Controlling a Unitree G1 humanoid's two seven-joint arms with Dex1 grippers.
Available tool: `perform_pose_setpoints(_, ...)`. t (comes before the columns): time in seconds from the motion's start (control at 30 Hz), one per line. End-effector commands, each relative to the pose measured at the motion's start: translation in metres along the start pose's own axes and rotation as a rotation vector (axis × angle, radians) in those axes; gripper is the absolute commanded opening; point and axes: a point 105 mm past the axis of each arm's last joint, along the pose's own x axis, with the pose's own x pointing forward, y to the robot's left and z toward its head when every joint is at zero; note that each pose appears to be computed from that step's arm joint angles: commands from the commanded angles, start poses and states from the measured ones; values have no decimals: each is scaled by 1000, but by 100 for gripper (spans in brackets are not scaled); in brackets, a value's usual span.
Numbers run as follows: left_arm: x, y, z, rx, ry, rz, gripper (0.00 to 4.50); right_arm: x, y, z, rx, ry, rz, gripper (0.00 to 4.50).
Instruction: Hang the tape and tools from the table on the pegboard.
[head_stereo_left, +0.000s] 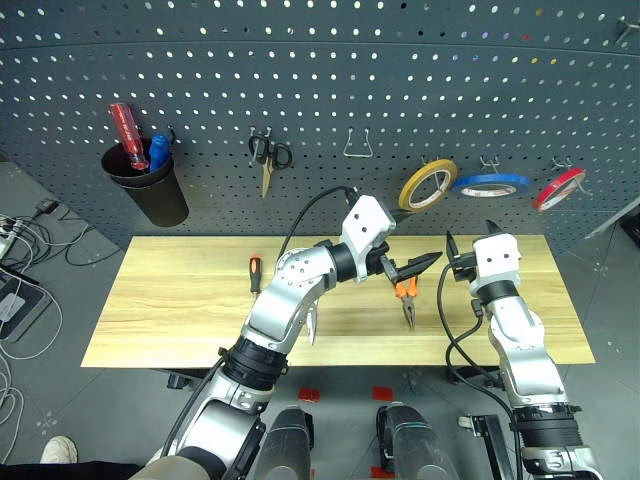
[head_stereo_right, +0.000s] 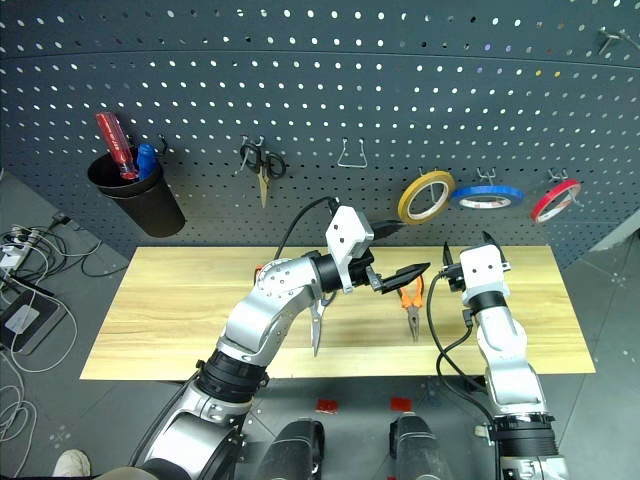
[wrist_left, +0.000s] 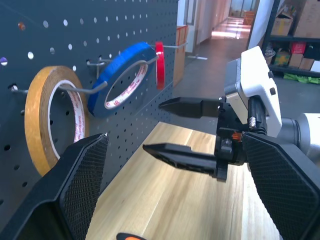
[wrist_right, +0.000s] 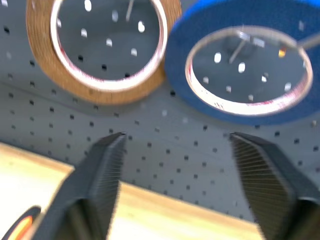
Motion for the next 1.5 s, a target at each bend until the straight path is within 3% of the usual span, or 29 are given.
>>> perform_pose_setpoints(0.03, -3, -8, 6, 23, -20, -25, 450, -9, -2, 7, 25, 13, -12, 449)
perform_pose_setpoints(0.1, -8, -10, 0, 22, -1, -26, 450, -15, 0, 1, 46, 63, 3, 449)
perform_pose_setpoints(0.23, -36, -15, -37, -3, 112, -19, 450, -39, 25, -38, 191, 366, 128, 449)
perform_pose_setpoints(0.5, -79, -10, -63, -4, 234, 49, 450, -37, 51, -35, 349, 556, 196, 449)
perform_pose_setpoints(0.8, -113, -10, -76, -31, 312, 130, 450, -14, 83, -22, 384, 646, 275, 449)
perform_pose_setpoints(1.13, -124, -12, -74, -56, 330, 206, 450, 14, 81, -17, 383, 690, 235, 449)
perform_pose_setpoints(1.5, -121, -9, -69, -66, 318, 219, 450, 30, 87, -35, 364, 716, 220, 449)
